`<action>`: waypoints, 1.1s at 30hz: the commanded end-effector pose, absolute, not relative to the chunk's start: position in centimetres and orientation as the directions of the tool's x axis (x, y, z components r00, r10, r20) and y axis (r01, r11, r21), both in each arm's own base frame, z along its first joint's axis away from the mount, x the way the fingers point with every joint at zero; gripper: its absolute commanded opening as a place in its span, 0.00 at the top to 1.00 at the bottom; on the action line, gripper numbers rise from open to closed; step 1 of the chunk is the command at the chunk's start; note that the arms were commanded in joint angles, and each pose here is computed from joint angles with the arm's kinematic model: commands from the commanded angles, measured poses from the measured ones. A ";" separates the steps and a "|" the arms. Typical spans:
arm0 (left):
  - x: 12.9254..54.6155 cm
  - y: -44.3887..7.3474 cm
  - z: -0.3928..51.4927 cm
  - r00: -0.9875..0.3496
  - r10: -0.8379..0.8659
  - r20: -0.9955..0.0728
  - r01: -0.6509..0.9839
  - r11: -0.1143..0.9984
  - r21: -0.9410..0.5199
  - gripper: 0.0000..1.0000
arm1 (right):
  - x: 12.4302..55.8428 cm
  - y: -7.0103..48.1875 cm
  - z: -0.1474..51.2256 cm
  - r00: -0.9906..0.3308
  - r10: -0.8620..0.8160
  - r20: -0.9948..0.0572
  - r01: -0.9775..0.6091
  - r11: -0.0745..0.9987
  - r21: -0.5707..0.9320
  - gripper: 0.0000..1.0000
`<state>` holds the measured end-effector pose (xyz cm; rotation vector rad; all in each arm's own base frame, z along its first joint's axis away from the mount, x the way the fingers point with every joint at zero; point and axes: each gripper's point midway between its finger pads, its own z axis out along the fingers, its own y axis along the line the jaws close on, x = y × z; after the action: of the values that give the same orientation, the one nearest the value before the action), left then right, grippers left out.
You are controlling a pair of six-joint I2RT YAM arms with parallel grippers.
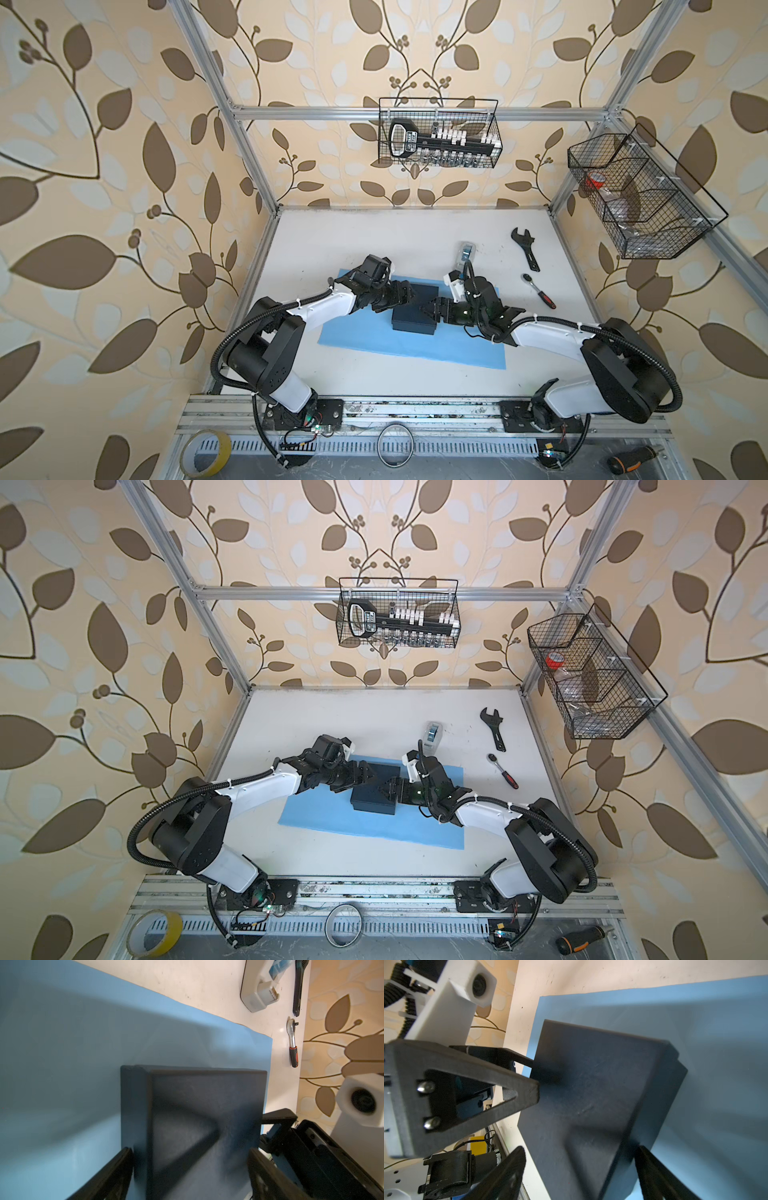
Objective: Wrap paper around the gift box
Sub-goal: 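Carry the navy box with both grippers onto the blue paper's center, then open both grippers and draw them back from the box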
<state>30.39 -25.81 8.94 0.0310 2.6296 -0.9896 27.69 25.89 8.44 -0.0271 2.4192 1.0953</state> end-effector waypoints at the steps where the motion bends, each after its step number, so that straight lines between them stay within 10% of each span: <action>1: 31.9 -25.8 10.8 -0.922 -0.102 -0.374 0.174 0.753 -0.635 0.12 | 28.0 25.4 9.7 -0.868 0.176 -0.464 -0.241 0.667 0.705 0.16; 33: 33.0 -14.3 3.1 -0.860 -0.406 -0.308 -0.169 0.797 -0.580 0.18 | 35.8 19.4 1.9 -0.876 0.264 -0.404 -0.028 0.808 0.588 0.33</action>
<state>34.21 -16.01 4.56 -0.3572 2.5417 -0.8512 36.59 18.54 3.55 0.2030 2.4475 0.8169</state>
